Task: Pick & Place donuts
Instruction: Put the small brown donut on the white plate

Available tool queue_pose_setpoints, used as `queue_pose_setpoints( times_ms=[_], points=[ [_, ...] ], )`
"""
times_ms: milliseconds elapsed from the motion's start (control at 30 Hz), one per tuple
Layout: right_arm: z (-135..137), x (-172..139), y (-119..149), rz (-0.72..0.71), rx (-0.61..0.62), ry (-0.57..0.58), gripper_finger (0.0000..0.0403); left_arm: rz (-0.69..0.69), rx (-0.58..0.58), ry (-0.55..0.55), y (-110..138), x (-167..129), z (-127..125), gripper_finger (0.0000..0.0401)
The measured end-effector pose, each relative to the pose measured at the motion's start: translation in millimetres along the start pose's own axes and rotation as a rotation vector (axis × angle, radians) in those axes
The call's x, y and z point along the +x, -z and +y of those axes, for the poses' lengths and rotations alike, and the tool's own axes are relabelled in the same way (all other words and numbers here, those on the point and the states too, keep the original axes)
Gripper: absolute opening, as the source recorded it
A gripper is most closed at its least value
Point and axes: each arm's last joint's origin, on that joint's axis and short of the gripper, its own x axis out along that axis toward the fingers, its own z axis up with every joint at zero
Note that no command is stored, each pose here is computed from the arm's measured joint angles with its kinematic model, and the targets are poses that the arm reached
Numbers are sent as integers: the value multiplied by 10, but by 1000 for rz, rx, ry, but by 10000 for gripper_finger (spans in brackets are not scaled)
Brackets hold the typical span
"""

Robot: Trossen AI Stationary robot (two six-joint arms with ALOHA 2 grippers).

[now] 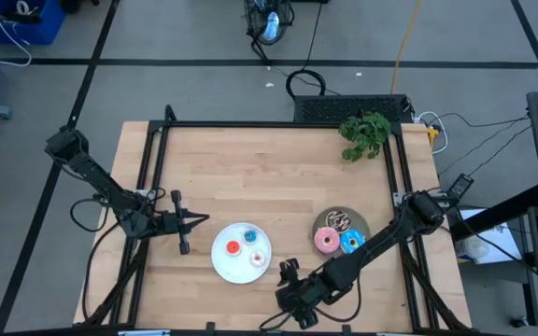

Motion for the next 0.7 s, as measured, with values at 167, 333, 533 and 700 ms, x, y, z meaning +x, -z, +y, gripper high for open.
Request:
queue_pose_setpoints(
  times_ms=[167,333,533,700],
  points=[
    [41,96,168,28,-46,-49,363,0,-9,0,0,0,0,27],
    [54,154,250,16,-61,-54,361,1,-8,0,2,0,0,19],
    [21,225,316,-14,-51,-77,355,3,-4,1,5,0,-1,7],
    [5,289,393,-54,-45,-91,355,14,9,3,21,0,-5,9]
  ],
)
